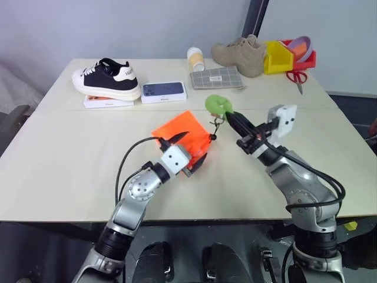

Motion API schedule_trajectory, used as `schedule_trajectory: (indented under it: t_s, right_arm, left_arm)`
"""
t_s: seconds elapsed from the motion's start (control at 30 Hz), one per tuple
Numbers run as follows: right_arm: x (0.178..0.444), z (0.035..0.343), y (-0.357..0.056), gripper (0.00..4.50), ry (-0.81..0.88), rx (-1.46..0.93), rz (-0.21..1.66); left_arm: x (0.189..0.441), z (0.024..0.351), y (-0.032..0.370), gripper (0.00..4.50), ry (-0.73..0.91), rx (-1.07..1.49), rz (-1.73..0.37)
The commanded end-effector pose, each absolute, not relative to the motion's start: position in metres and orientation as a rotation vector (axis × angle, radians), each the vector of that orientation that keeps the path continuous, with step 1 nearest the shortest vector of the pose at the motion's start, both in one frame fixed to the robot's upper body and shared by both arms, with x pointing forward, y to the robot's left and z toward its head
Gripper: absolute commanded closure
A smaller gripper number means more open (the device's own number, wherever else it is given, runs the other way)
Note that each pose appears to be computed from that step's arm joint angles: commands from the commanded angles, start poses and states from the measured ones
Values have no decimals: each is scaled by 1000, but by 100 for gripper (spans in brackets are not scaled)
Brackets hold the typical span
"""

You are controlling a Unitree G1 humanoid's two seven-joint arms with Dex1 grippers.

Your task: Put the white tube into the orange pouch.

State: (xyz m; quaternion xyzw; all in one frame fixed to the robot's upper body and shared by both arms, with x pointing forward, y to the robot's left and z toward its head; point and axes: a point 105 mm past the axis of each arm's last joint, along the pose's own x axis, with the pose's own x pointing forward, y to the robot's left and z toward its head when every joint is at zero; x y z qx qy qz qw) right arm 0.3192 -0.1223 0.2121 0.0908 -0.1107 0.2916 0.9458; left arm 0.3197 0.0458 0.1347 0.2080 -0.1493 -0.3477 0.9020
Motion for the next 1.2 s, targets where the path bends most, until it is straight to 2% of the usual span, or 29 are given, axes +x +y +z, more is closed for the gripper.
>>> schedule_trajectory:
  t_s: [0.03,0.73,0.83,0.93,1.2]
  right_arm:
    - [311,234,-130,450,-326,191,563]
    - [307,231,-131,450,-323,174,541]
    - [308,231,-129,450,-323,172,546]
    - [308,231,-129,450,-323,171,548]
    - [309,231,-128,450,-318,169,557]
  left_arm:
    - [319,141,44,2,-336,422,-724]
    - [334,164,-11,2,-460,350,-802]
    - [332,161,-16,88,-454,342,-811]
    - [332,159,-16,232,-447,342,-809]
    - [334,157,-19,232,-436,332,-789]
